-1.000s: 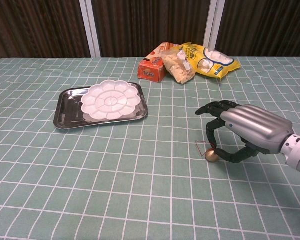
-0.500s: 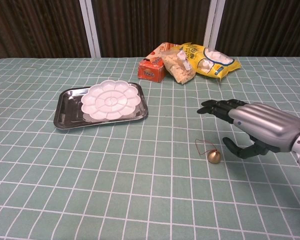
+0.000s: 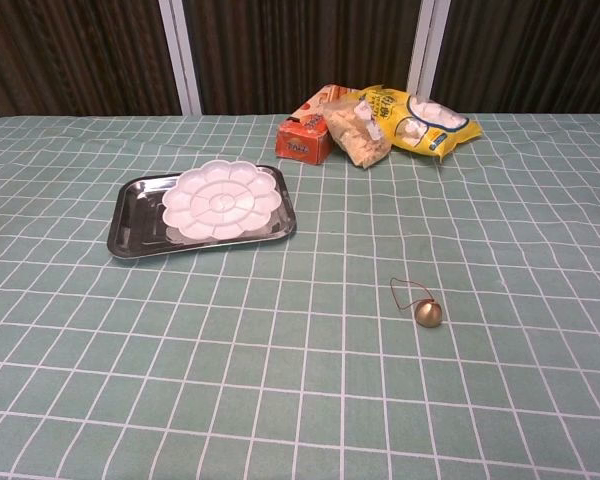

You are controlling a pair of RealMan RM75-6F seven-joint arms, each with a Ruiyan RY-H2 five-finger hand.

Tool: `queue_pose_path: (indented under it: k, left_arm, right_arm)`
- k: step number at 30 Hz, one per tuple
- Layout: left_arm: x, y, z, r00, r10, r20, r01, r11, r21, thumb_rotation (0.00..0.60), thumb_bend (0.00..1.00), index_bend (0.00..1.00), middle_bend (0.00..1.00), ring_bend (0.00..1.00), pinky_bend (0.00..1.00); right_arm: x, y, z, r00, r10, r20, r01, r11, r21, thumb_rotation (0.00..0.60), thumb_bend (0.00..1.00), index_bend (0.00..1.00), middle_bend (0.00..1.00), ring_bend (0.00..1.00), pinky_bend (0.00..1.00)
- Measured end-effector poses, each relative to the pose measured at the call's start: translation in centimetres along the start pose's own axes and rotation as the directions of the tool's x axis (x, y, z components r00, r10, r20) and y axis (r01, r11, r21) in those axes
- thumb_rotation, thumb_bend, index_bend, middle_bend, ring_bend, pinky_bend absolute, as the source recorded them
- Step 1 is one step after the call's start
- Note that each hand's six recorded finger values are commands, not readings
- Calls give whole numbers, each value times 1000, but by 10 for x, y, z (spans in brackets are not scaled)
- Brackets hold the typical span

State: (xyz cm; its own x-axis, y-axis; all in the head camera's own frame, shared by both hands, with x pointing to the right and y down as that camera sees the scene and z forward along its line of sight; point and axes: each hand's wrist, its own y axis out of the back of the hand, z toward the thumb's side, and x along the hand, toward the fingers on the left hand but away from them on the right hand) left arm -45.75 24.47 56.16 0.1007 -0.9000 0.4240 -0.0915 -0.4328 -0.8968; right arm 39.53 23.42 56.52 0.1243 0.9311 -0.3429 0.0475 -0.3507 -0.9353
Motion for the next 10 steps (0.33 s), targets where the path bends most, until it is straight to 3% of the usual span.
queue_pose_path:
  k: [3, 10]
  left_arm:
    - [-1, 1, 5, 1000, 5, 18, -5, 1000, -5, 600, 427, 0, 0, 0, 51]
    - [-2, -4, 8, 1000, -11, 30, 11, 1000, 8, 600, 427, 0, 0, 0, 50]
  right_arm:
    - [12, 11, -14, 1000, -7, 25, 7, 1000, 2, 600, 422, 0, 0, 0, 0]
    - [16, 15, -17, 1000, 20, 23, -20, 1000, 3, 600, 419, 0, 0, 0, 0]
